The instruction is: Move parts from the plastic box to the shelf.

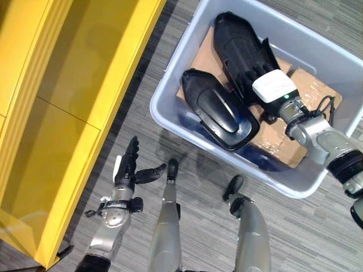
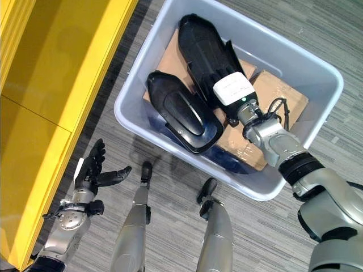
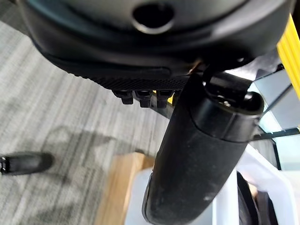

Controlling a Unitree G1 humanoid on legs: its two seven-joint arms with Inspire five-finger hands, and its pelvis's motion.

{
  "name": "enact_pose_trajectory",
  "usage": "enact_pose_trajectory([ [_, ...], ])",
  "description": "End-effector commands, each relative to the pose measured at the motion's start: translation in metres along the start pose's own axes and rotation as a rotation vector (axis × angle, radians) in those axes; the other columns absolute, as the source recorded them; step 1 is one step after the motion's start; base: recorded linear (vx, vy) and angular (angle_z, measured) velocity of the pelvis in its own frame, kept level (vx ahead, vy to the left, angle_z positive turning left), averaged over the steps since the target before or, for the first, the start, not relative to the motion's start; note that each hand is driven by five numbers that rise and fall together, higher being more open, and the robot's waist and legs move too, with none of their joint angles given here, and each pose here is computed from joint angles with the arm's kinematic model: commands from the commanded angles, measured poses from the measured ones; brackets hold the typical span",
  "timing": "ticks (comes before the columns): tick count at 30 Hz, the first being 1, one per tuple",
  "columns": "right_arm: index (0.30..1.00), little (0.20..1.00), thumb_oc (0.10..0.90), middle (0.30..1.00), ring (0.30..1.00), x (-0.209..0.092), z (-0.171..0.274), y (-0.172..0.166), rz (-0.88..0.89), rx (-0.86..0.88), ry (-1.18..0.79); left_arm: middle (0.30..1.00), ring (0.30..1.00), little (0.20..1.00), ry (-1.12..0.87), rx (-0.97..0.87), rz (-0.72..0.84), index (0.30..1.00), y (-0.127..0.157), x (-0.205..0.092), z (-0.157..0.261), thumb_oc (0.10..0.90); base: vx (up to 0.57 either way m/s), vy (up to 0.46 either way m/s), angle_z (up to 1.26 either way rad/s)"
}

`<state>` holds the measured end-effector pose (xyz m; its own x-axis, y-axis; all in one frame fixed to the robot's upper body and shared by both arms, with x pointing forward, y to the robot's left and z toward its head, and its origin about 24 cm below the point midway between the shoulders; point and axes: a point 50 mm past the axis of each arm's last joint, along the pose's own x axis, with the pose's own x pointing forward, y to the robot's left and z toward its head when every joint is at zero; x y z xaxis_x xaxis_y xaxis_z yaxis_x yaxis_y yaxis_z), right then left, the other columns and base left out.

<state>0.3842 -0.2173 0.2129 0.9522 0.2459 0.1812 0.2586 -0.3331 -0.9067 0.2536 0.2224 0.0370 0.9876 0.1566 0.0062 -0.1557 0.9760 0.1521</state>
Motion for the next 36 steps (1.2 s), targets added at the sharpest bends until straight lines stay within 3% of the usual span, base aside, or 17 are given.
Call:
enact_pose_trajectory([
  [1, 1.0, 1.0, 0.9, 1.0, 1.0, 0.015, -0.028, -0.07, -0.248, -0.025, 0.082, 1.0, 1.0, 1.0, -0.199, -0.037, 0.025, 1.0, 0.006, 0.007, 0.038, 0.9, 0.0, 0.0, 0.0],
  [16, 1.0, 1.0, 0.9, 1.0, 1.0, 0.021, -0.051, -0.062, -0.205, 0.013, 0.228, 1.0, 1.0, 1.0, -0.213, -0.087, 0.044, 1.0, 0.002, 0.009, 0.04, 0.9, 0.01, 0.005, 0.03],
  [17, 0.937, 0.937, 0.855, 0.937, 0.937, 0.021, -0.051, -0.06, -0.197, 0.02, 0.233, 1.0, 1.0, 1.0, -0.213, -0.089, 0.042, 1.0, 0.001, 0.01, 0.04, 0.9, 0.02, 0.017, 0.08],
  [18, 0.3, 0.3, 0.4, 0.3, 0.3, 0.022, -0.049, -0.057, -0.183, 0.023, 0.228, 1.0, 1.0, 1.0, -0.217, -0.093, 0.038, 1.0, 0.0, 0.011, 0.041, 0.9, 0.02, 0.028, 0.07],
  [26, 0.3, 0.3, 0.4, 0.3, 0.3, 0.019, -0.034, -0.04, -0.161, 0.063, 0.194, 1.0, 1.0, 1.0, -0.236, -0.106, 0.04, 1.0, -0.003, 0.013, 0.046, 0.9, 0.0, 0.017, -0.02],
  [36, 0.3, 0.3, 0.4, 0.3, 0.3, 0.01, -0.021, -0.045, -0.299, 0.236, 0.168, 1.0, 1.0, 1.0, -0.233, -0.076, 0.046, 1.0, -0.003, 0.013, 0.046, 0.9, 0.0, 0.007, -0.02],
])
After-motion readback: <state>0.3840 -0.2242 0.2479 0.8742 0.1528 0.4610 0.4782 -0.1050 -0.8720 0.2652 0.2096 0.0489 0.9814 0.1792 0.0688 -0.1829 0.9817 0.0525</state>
